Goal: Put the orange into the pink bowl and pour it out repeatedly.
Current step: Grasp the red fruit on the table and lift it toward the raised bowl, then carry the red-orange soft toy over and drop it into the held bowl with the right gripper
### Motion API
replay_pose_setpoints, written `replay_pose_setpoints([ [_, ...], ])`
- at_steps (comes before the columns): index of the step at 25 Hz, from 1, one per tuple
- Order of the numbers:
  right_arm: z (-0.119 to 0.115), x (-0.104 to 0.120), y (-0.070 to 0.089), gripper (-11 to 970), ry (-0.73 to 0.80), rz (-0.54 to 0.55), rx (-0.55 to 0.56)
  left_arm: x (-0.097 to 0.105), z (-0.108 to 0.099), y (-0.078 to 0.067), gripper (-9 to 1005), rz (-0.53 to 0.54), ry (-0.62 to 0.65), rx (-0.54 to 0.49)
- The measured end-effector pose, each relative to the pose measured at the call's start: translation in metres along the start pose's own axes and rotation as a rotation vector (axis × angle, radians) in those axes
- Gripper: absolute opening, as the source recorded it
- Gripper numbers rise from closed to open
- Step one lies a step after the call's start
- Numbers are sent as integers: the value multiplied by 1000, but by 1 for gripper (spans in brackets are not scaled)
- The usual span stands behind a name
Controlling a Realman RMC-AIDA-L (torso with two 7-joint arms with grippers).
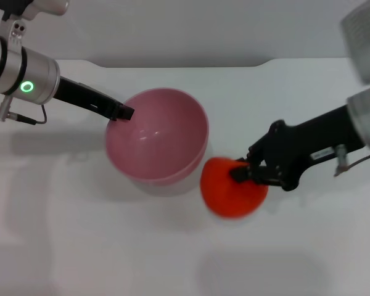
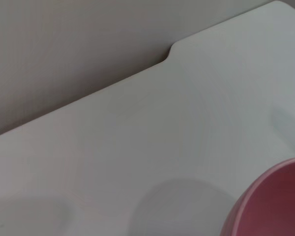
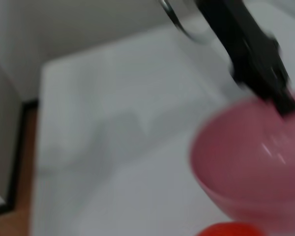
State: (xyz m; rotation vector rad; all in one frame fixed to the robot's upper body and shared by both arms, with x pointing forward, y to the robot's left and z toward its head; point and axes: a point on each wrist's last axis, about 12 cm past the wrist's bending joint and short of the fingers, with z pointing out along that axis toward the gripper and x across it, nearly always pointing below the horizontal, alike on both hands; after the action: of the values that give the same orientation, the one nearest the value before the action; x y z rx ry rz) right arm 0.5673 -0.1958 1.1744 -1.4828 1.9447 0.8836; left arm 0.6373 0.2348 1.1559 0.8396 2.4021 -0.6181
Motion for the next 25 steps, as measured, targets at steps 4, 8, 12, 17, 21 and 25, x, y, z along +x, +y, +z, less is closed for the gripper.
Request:
replay_pose_setpoints([
  [4, -27, -25, 17, 69, -105, -94, -55, 0, 1, 0, 46, 9, 11, -8],
  [8, -51, -42, 27, 53, -178, -168, -17, -1, 2, -2, 46, 13, 15, -6],
  [12, -63, -53, 31, 46, -263, -212, 18, -1, 4, -4, 46, 14, 18, 4],
  [17, -63, -58, 23, 45, -326, -204, 82, -3, 13, -14, 46, 26, 20, 30],
  [21, -55, -55, 11, 45, -361, -174, 153, -5, 19, -21, 46, 44, 21, 47],
  [25, -42, -52, 3, 46, -361, -139, 175, -7, 22, -26, 46, 53, 19, 58],
])
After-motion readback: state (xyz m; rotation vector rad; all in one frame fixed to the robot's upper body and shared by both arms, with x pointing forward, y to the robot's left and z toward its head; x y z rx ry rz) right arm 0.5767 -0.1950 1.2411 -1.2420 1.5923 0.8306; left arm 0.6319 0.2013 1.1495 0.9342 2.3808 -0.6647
